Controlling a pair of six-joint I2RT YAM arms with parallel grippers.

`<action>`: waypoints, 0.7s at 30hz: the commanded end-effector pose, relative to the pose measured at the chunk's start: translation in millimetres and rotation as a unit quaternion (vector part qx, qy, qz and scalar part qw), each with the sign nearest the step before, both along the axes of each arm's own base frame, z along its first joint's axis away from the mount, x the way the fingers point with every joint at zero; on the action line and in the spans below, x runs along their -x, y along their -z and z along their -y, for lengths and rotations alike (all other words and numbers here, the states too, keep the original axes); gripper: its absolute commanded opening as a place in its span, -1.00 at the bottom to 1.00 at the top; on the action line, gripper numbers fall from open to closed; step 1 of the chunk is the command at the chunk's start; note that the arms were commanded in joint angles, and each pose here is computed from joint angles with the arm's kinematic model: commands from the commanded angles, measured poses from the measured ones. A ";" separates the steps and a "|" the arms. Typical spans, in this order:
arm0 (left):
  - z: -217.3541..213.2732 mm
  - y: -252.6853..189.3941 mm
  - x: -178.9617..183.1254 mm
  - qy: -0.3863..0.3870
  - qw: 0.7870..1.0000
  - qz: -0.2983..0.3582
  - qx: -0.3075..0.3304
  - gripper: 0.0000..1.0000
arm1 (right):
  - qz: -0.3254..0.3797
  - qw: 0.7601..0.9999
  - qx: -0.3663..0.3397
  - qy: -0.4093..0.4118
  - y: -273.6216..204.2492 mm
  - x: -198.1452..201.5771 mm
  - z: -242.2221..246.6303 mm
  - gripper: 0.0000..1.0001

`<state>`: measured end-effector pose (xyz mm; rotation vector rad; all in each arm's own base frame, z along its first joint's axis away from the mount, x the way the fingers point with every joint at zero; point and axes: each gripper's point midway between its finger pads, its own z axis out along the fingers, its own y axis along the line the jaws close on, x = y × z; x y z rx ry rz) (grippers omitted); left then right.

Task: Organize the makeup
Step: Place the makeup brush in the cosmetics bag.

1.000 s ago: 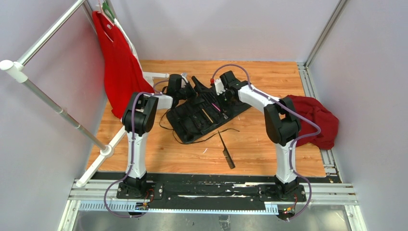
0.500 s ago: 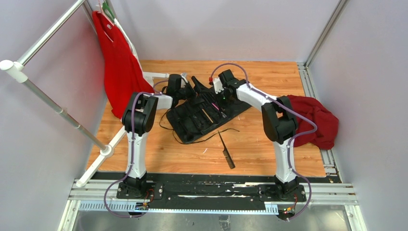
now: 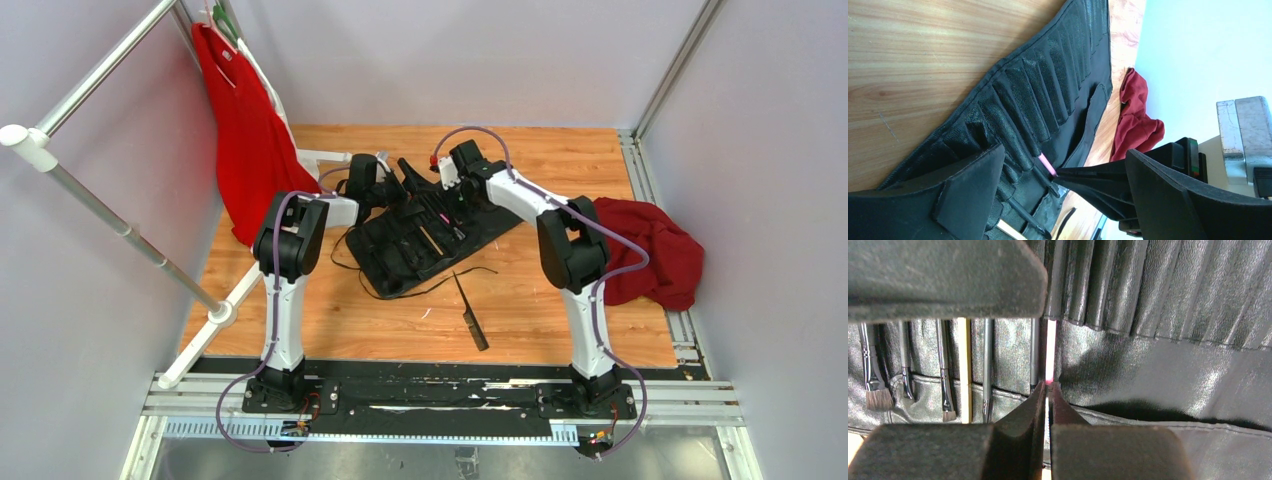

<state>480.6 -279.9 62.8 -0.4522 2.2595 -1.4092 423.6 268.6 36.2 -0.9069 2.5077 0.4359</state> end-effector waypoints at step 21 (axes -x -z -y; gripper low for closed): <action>-16.5 32.9 16.6 -0.007 0.998 -0.055 -0.030 0.96 | -0.002 1.000 -0.026 -0.006 0.6 -17.4 -17.3 -0.99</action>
